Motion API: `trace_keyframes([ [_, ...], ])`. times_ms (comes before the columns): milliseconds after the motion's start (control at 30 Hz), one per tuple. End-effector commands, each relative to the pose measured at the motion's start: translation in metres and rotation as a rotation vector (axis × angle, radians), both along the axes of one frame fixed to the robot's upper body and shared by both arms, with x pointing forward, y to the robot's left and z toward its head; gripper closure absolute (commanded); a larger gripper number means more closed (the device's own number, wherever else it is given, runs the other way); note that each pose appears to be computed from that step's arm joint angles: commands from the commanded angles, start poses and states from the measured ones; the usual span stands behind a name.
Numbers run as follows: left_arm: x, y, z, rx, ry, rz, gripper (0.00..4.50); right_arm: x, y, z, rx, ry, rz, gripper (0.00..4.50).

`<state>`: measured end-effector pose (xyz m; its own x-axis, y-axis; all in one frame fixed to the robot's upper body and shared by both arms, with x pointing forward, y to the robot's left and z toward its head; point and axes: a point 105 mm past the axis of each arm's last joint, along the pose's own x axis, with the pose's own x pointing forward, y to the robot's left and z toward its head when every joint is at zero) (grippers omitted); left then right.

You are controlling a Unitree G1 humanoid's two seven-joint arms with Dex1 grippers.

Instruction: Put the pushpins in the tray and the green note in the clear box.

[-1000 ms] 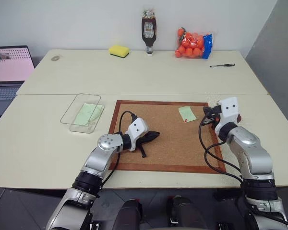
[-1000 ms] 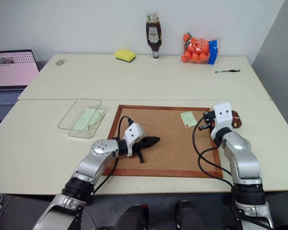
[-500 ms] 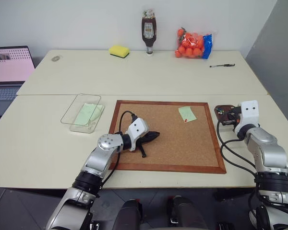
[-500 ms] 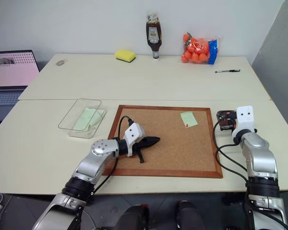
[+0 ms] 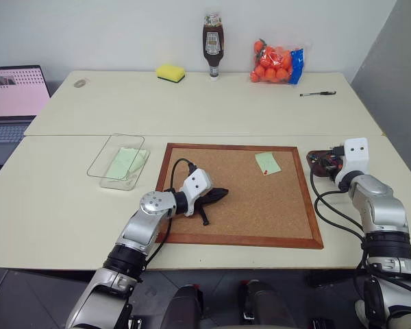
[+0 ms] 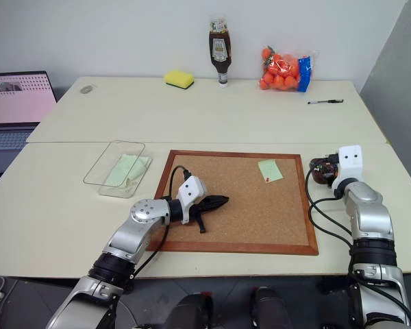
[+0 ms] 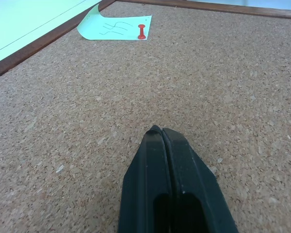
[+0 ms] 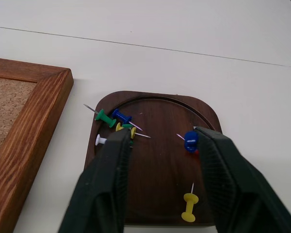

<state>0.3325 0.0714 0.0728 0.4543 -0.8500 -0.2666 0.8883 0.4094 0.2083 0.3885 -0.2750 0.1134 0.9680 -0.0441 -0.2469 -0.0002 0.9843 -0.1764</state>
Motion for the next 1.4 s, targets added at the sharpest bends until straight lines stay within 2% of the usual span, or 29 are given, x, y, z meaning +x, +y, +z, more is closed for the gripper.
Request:
trace_keyframes([
  [33,-0.006,0.008,-0.027,0.069,0.078,0.022,4.5,-0.001,-0.001,0.027,-0.018,-0.087,0.007,1.85],
  [533,-0.006,0.005,-0.027,0.072,0.074,0.009,4.5,-0.007,0.004,0.008,0.054,-0.021,0.003,1.85],
  [633,-0.006,0.005,-0.027,0.072,0.073,0.01,4.5,-0.006,0.007,0.015,0.044,-0.052,0.014,1.85],
  [733,-0.006,0.006,-0.027,0.073,0.072,0.014,4.5,-0.008,0.015,0.035,0.026,-0.133,0.047,1.85],
  [833,-0.006,0.007,-0.027,0.073,0.072,0.017,4.5,-0.014,0.037,0.044,0.048,-0.161,0.144,1.85],
  [967,-0.005,0.007,-0.027,0.074,0.073,0.016,4.5,-0.032,0.094,0.03,0.037,-0.121,0.414,1.85],
  [1033,-0.005,0.007,-0.027,0.075,0.073,0.015,4.5,-0.037,0.113,0.022,0.051,-0.105,0.48,1.85],
  [1200,-0.004,0.008,-0.026,0.077,0.07,0.016,4.5,-0.036,0.146,0.003,0.052,-0.073,0.548,1.85],
  [1400,-0.004,0.01,-0.026,0.08,0.068,0.022,4.5,-0.023,0.149,-0.004,0.045,-0.07,0.533,1.85],
])
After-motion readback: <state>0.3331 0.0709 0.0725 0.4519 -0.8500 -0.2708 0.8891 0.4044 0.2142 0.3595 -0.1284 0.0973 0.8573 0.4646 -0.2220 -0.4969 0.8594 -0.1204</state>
